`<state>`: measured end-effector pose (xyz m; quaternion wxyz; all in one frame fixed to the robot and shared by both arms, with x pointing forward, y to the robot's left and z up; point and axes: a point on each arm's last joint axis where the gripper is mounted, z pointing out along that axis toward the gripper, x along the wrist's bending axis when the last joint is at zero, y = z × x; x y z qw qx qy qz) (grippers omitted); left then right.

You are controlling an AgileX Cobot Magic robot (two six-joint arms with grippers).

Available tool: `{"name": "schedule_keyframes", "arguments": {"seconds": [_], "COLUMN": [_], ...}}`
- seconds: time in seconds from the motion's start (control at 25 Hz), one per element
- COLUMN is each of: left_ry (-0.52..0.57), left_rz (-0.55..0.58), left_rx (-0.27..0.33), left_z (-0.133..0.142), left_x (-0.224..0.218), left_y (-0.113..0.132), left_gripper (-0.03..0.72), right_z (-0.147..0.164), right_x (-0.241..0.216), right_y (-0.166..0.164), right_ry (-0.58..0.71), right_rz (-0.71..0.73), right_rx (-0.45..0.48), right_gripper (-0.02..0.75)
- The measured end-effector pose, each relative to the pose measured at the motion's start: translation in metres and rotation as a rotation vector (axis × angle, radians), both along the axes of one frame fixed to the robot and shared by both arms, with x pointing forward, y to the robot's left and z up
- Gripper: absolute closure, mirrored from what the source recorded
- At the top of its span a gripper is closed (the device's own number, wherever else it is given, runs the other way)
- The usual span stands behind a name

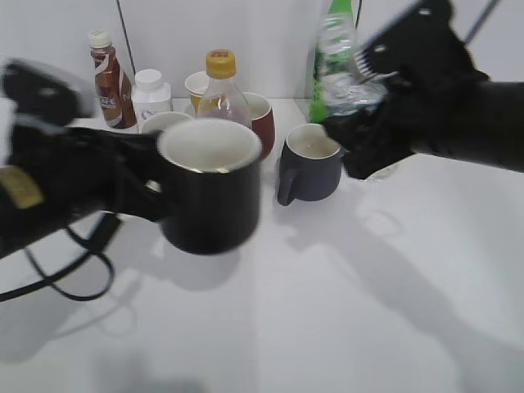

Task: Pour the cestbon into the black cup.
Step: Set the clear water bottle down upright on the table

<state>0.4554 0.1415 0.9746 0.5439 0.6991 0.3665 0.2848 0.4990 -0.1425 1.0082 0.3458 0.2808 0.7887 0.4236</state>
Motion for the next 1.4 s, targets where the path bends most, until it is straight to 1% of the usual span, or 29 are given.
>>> {"name": "schedule_keyframes", "arguments": {"seconds": [0.08, 0.16, 0.2, 0.28, 0.36, 0.44, 0.52, 0.56, 0.68, 0.8, 0.92, 1.08, 1.2, 1.4], "left_ry": [-0.024, -0.07, -0.087, -0.113, -0.141, -0.152, -0.152, -0.153, -0.16, -0.176, -0.164, -0.088, -0.036, -0.046], "left_rz": [0.077, 0.155, 0.205, 0.307, 0.409, 0.51, 0.613, 0.653, 0.674, 0.669, 0.658, 0.595, 0.581, 0.584], "left_rx": [-0.027, -0.015, -0.017, -0.013, -0.01, 0.011, 0.042, 0.043, 0.038, 0.043, 0.054, 0.097, 0.118, 0.104], "left_z": [0.005, 0.007, 0.008, 0.009, 0.007, 0.001, -0.008, -0.012, -0.027, -0.043, -0.063, -0.098, -0.117, -0.12], "left_x": [-0.006, -0.009, -0.009, -0.002, 0.008, 0.02, 0.035, 0.042, 0.067, 0.088, 0.102, 0.109, 0.109, 0.11], "left_y": [0.013, 0.026, 0.034, 0.05, 0.068, 0.088, 0.11, 0.12, 0.138, 0.145, 0.144, 0.139, 0.138, 0.138], "left_gripper": [0.648, 0.648, 0.648, 0.648, 0.648, 0.648, 0.648, 0.648, 0.648, 0.648, 0.648, 0.648, 0.648, 0.648], "right_z": [-0.007, -0.016, -0.019, -0.024, -0.027, -0.031, -0.042, -0.047, -0.067, -0.083, -0.091, -0.107, -0.121, -0.141], "right_x": [0.003, 0.006, 0.007, 0.01, 0.016, 0.024, 0.032, 0.036, 0.051, 0.062, 0.07, 0.076, 0.078, 0.077], "right_y": [-0.016, -0.037, -0.048, -0.067, -0.078, -0.086, -0.089, -0.089, -0.087, -0.083, -0.081, -0.079, -0.079, -0.078], "right_ry": [0.038, 0.064, 0.064, 0.045, 0.02, -0.021, -0.019, -0.014, 0.001, -0.016, -0.044, -0.033, -0.012, 0.032], "right_rz": [-0.091, -0.194, -0.24, -0.314, -0.357, -0.383, -0.405, -0.413, -0.412, -0.396, -0.389, -0.396, -0.403, -0.401], "right_rx": [0.08, 0.167, 0.197, 0.234, 0.257, 0.28, 0.296, 0.305, 0.307, 0.318, 0.341, 0.366, 0.378, 0.384], "right_gripper": [0.253, 0.253, 0.253, 0.253, 0.253, 0.253, 0.253, 0.253, 0.253, 0.253, 0.253, 0.253, 0.253, 0.253]}}
